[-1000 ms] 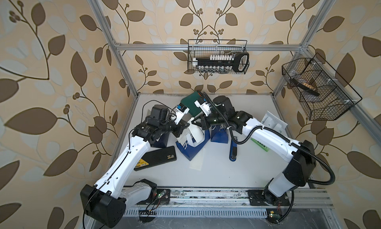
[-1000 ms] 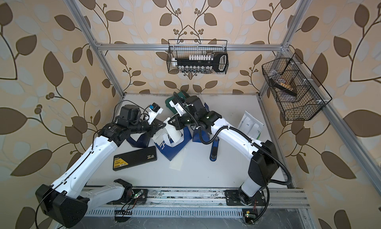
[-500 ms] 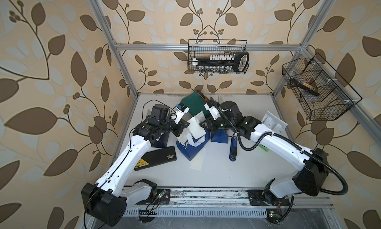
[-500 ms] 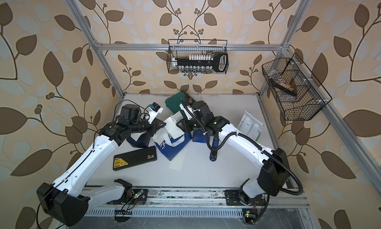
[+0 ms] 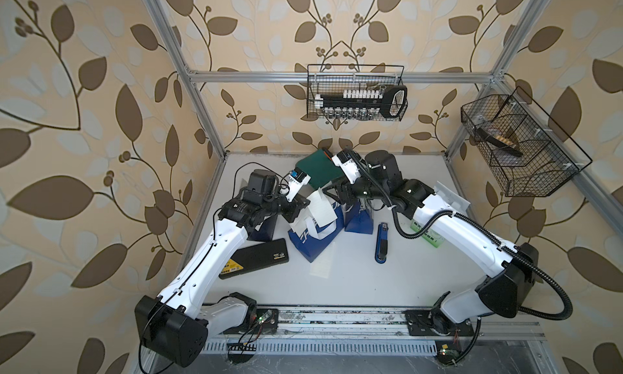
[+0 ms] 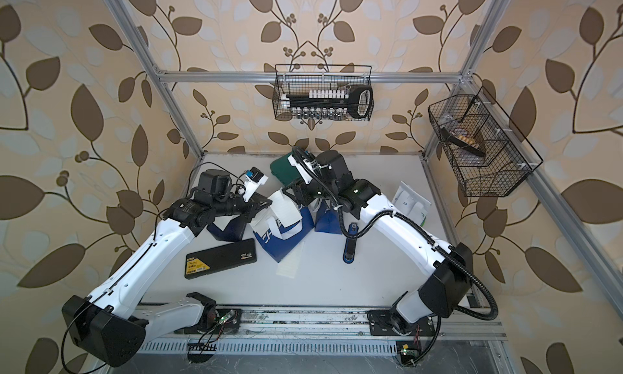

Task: Staple the receipts to the bags
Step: Hold the receipt from the takeout bag.

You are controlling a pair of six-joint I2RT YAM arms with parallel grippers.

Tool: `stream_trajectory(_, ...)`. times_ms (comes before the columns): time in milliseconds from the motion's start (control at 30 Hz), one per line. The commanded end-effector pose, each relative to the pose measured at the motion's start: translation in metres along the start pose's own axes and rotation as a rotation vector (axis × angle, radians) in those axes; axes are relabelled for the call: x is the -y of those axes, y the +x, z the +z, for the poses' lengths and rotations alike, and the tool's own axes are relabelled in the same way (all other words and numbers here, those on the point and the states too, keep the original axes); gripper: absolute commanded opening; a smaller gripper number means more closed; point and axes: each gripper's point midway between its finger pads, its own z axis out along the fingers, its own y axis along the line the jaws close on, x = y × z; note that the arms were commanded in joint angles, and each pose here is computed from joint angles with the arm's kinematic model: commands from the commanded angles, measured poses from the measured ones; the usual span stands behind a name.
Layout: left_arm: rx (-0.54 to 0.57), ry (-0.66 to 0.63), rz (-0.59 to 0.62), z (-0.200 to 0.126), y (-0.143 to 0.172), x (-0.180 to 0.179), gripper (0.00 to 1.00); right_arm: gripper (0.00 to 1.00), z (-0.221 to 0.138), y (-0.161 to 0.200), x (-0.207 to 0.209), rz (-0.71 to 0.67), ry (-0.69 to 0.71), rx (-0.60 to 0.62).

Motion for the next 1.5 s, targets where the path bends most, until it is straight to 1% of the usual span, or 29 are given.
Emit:
stream_trajectory(0,-0.022,0.011,0.013,0.0,0.0,0.003,0.0,0.53,0.002,-0.009,-0.008,-0.073,-0.033,-0.006)
stream_trajectory(133,-0.018,0.018,0.012,-0.001,-0.003,0.004,0.0,0.51,0.017,-0.008,-0.003,-0.051,0.009,-0.02)
stream_trajectory(300,-0.012,0.026,0.014,-0.004,-0.005,0.007,0.0,0.51,0.034,-0.003,0.001,-0.088,0.109,-0.021)
stream_trajectory(467,-0.006,0.031,0.012,-0.006,-0.006,0.009,0.0,0.51,0.043,-0.003,0.014,-0.049,0.178,-0.008)
stream_trajectory(767,-0.009,0.01,0.018,-0.006,-0.006,0.006,0.0,0.52,0.031,0.029,0.025,-0.086,0.26,-0.078)
stream_trajectory(900,-0.012,0.004,0.019,-0.006,-0.005,0.004,0.0,0.53,0.012,0.023,0.023,-0.125,0.272,-0.057)
stream_trajectory(1033,-0.014,0.008,0.016,-0.004,-0.005,0.004,0.0,0.54,-0.012,0.019,0.015,-0.147,0.255,-0.006)
stream_trajectory(1133,-0.016,0.008,0.017,-0.003,-0.005,0.003,0.0,0.54,-0.025,0.031,0.012,-0.124,0.214,-0.009)
stream_trajectory(1233,-0.018,0.011,0.017,-0.002,-0.004,0.004,0.0,0.53,-0.022,0.056,0.003,-0.05,0.062,-0.065)
stream_trajectory(1333,-0.018,0.011,0.017,-0.002,-0.004,0.004,0.0,0.52,-0.015,0.073,0.0,0.045,-0.077,-0.089)
stream_trajectory(1467,-0.015,0.015,0.015,-0.003,-0.005,0.005,0.0,0.5,-0.001,0.086,-0.004,0.079,-0.151,-0.119)
